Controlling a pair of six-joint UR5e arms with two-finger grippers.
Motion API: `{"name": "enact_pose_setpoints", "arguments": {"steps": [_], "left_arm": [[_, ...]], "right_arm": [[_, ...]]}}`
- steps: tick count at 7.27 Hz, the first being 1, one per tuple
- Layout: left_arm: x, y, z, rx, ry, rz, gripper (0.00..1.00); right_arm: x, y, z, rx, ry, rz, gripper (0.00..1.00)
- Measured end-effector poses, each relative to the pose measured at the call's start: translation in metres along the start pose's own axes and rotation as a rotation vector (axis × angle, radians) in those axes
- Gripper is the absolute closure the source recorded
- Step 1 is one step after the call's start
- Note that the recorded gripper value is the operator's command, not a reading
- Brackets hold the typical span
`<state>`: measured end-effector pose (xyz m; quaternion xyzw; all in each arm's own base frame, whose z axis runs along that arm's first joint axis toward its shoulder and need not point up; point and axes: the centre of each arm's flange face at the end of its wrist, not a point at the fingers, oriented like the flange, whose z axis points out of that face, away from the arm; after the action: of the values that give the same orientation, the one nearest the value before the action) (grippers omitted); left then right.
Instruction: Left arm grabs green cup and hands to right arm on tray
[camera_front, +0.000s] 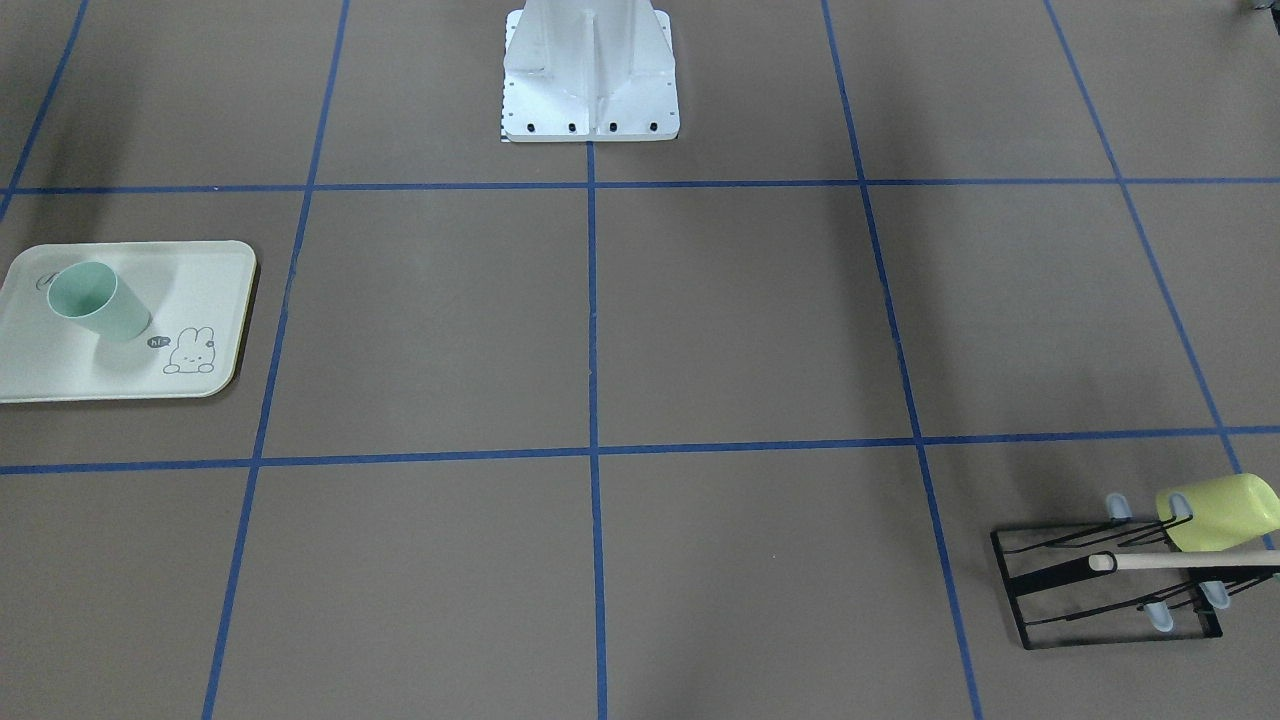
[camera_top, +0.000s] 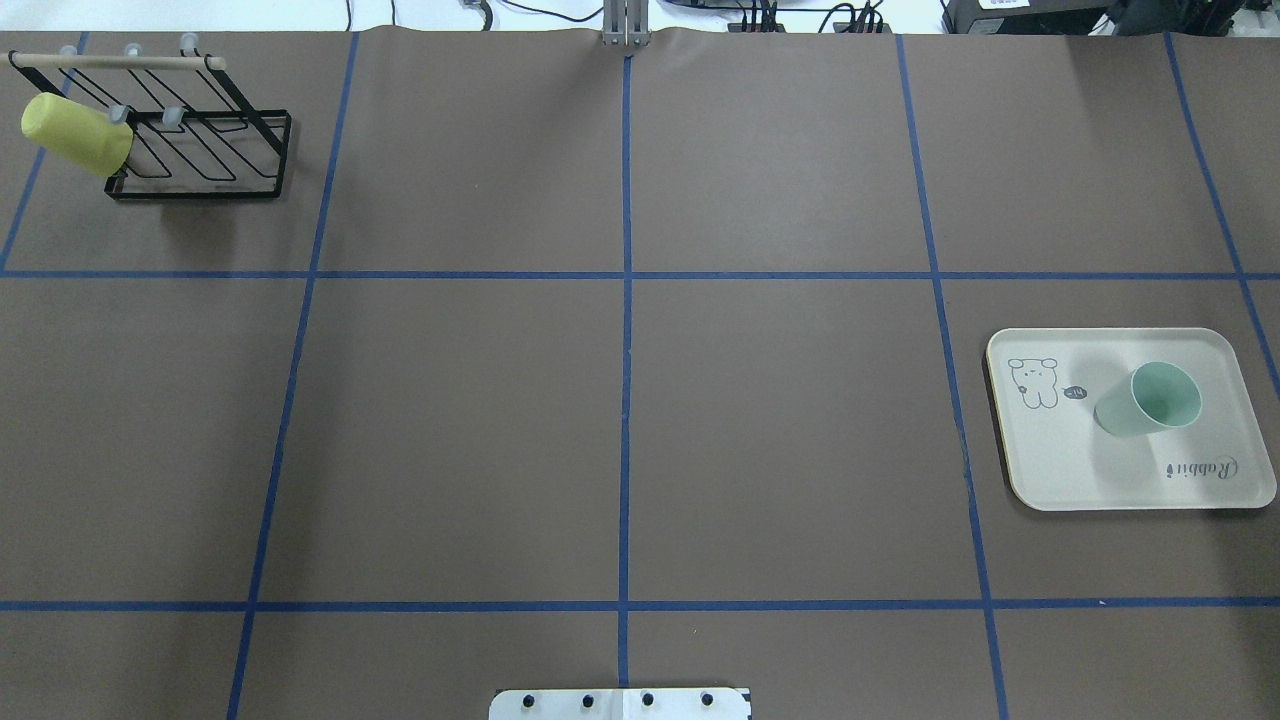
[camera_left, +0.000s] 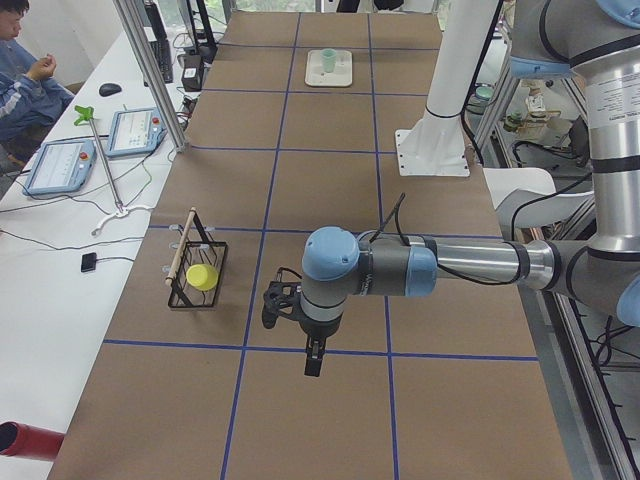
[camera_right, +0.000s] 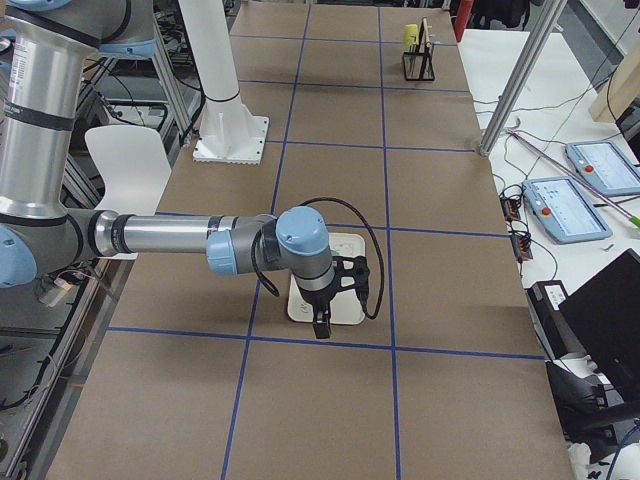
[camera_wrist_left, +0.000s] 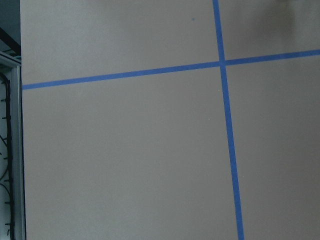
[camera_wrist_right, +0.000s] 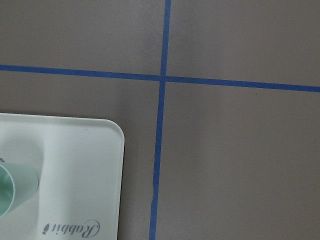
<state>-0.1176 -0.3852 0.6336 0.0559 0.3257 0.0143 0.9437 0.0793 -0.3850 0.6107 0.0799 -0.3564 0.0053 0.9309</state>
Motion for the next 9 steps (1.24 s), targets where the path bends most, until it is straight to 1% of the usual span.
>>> {"name": "enact_pose_setpoints", "arguments": {"steps": [5, 9], "left_arm": [[-0.0052, 0.0021, 0.0067, -0.013, -0.002, -0.009, 0.00], [0.0006, -0.0001, -0.0005, 0.001, -0.001, 0.002, 0.00]], "right_arm": [[-0.0032, -0.0007, 0.0051, -0.012, -0.006, 0.000, 0.00], [-0.0029, 0.0006, 0.0065, -0.016, -0.013, 0.002, 0.00]]}}
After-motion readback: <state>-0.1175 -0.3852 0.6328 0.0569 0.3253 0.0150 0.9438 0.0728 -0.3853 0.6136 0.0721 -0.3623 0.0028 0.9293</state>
